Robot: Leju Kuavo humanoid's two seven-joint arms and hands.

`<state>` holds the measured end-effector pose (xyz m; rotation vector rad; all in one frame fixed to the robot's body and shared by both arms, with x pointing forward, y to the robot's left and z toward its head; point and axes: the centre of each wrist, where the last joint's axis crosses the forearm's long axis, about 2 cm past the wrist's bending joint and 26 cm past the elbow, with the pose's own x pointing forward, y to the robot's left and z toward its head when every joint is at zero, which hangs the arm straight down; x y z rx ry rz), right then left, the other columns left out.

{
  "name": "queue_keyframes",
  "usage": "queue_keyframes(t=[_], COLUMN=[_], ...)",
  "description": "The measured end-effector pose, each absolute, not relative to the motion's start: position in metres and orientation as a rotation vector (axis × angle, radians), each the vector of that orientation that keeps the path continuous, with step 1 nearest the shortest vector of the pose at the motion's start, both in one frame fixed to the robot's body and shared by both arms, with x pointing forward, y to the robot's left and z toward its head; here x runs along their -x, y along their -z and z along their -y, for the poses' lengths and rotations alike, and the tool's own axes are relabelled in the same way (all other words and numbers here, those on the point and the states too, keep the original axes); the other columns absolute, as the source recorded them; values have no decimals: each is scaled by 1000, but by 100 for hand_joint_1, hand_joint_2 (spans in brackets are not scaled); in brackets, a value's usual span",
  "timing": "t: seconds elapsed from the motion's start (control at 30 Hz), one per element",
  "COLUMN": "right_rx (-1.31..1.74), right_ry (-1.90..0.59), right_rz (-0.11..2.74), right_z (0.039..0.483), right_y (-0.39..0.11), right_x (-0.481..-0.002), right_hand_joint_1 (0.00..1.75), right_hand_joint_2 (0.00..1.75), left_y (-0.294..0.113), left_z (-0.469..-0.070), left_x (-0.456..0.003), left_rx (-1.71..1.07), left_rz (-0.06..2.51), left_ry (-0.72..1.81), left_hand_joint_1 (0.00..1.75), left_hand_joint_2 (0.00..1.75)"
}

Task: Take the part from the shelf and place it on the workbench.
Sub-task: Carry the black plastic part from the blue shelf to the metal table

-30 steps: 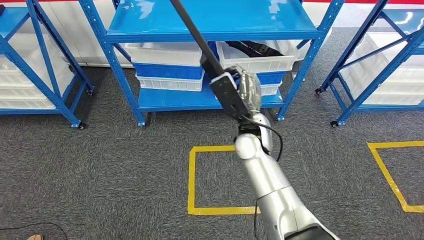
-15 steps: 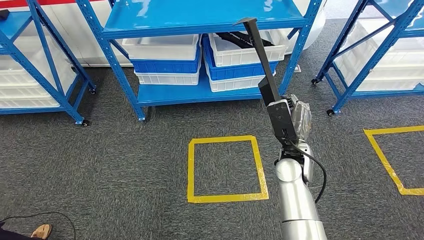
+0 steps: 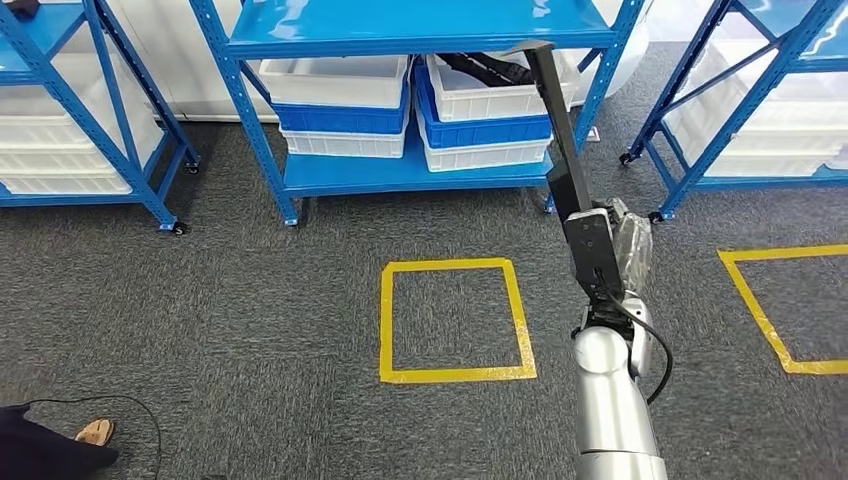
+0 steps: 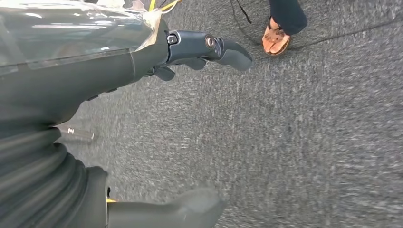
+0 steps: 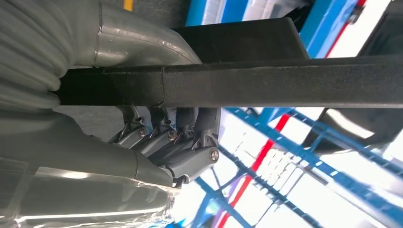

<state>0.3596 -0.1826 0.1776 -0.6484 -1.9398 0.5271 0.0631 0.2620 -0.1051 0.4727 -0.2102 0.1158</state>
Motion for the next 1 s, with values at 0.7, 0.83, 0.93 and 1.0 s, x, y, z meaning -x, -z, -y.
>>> queue_keyframes(t=[0.7, 0.83, 0.93, 1.0], right_rx=[794, 824, 836, 840], right_ry=[-321, -302, -300, -301], right_rz=[1901, 1895, 1894, 1885], right_z=[248, 257, 261, 264], right_y=[-148, -147, -147, -144], right_x=[-333, -329, -328, -326], right_hand_joint_1=[175, 175, 175, 175], right_hand_joint_2=[175, 175, 175, 175], left_y=[106, 106, 106, 106], left_z=[-273, -271, -269, -267], left_x=[-59, -60, -59, -59], left_rx=[-513, -513, -509, -506], left_rz=[204, 205, 203, 202], left_ry=[-40, -41, -41, -41], left_hand_joint_1=[0, 0, 0, 0], left_hand_joint_2=[175, 175, 175, 175])
